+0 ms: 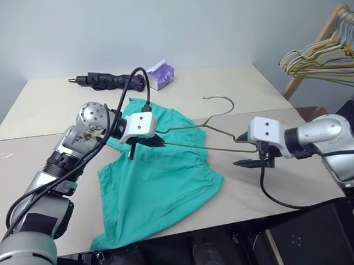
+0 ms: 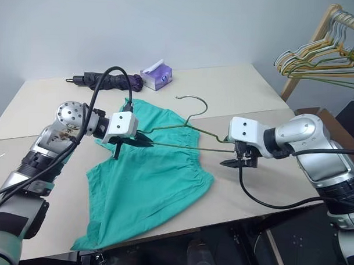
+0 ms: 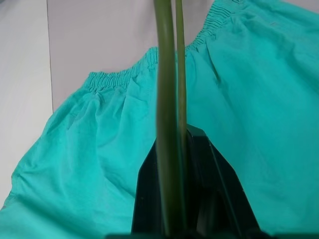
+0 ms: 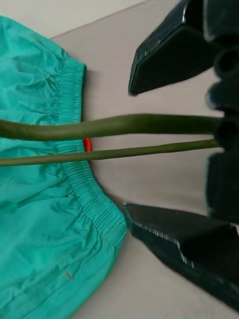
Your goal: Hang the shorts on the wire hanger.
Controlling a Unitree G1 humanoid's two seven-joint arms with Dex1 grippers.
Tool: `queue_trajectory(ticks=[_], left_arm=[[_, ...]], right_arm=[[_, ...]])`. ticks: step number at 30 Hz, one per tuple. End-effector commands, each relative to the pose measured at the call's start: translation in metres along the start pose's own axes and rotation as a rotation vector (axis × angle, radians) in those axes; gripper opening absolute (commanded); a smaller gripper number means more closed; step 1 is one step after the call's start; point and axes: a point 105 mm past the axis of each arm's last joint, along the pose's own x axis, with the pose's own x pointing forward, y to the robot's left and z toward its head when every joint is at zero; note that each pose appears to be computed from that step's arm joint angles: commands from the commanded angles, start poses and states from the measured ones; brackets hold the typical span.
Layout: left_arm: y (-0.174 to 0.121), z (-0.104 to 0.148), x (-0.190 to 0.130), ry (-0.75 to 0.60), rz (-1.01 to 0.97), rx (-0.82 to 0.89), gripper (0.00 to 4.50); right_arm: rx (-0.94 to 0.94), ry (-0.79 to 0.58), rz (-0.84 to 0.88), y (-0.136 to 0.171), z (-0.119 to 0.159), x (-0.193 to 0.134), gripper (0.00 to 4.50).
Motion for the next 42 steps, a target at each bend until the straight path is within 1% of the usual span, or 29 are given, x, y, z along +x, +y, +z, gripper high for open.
queue_trajectory(ticks=[1, 5, 7, 8, 10, 17, 19, 20, 21, 23, 25, 26, 28, 30, 32, 34, 36, 38, 40, 42], left_arm=[[0.006, 0.014, -0.007, -0.037, 0.035, 0.042, 0.0], [0.003, 0.014, -0.008, -0.03, 0.025, 0.057, 0.0], [0.002, 0.014, -0.008, -0.026, 0.02, 0.063, 0.0], [0.001, 0.013, -0.007, -0.025, 0.014, 0.065, 0.0], [0.0, 0.013, -0.007, -0.024, 0.008, 0.069, 0.0], [0.0, 0.016, -0.005, -0.06, 0.0, 0.083, 0.0], [-0.003, 0.017, -0.008, -0.114, -0.004, 0.069, 0.55], [-0.004, 0.018, -0.009, -0.135, -0.01, 0.063, 0.71], [-0.005, 0.018, -0.012, -0.162, -0.015, 0.05, 1.02], [0.005, 0.008, -0.018, -0.157, 0.048, 0.011, 1.64], [0.021, -0.002, -0.028, -0.154, 0.174, -0.05, 2.3], [0.026, -0.004, -0.032, -0.169, 0.217, -0.074, 2.57], [0.032, -0.007, -0.046, -0.217, 0.288, -0.164, 3.25], [0.03, -0.009, -0.057, -0.252, 0.316, -0.239, 3.86], [0.017, -0.011, -0.066, -0.295, 0.289, -0.339, 4.46], [-0.001, -0.007, -0.074, -0.34, 0.216, -0.428, 4.46], [-0.02, 0.003, -0.08, -0.385, 0.133, -0.434, 4.46], [-0.025, 0.01, -0.081, -0.418, 0.145, -0.434, 4.46], [-0.025, 0.012, -0.078, -0.422, 0.178, -0.4, 4.46], [-0.023, 0.017, -0.076, -0.438, 0.176, -0.412, 4.46]], right_arm=[[-0.023, -0.014, -0.022, -0.006, 0.012, -0.007, 2.88], [-0.025, -0.023, -0.016, -0.004, 0.014, -0.006, 1.53], [-0.031, -0.038, -0.012, -0.004, 0.018, -0.007, 0.98], [-0.035, -0.044, -0.01, -0.003, 0.02, -0.007, 0.61], [-0.043, -0.053, -0.001, -0.002, 0.022, -0.007, 0.01], [-0.024, -0.079, 0.019, 0.007, 0.023, -0.008, 0.01], [0.008, -0.097, 0.044, 0.016, 0.02, -0.009, 0.0], [0.02, -0.104, 0.056, 0.02, 0.019, -0.009, 0.0], [0.023, -0.102, 0.069, 0.026, 0.015, -0.01, 0.0], [0.058, -0.091, 0.086, 0.035, 0.007, -0.013, 0.0], [0.166, -0.078, 0.081, 0.04, -0.004, -0.017, 0.0], [0.212, -0.076, 0.081, 0.042, -0.009, -0.019, 0.0], [0.328, -0.062, 0.083, 0.051, -0.023, -0.024, 0.0], [0.436, -0.045, 0.074, 0.061, -0.038, -0.029, 0.0], [0.577, -0.021, 0.049, 0.072, -0.055, -0.033, 0.0], [0.742, -0.02, 0.033, 0.081, -0.069, -0.037, 0.0], [0.876, -0.032, 0.042, 0.088, -0.076, -0.04, 0.0], [1.003, -0.025, 0.036, 0.091, -0.085, -0.041, 0.0], [1.141, -0.028, 0.042, 0.092, -0.091, -0.04, 0.0], [1.219, -0.015, 0.06, 0.093, -0.094, -0.035, 0.0]])
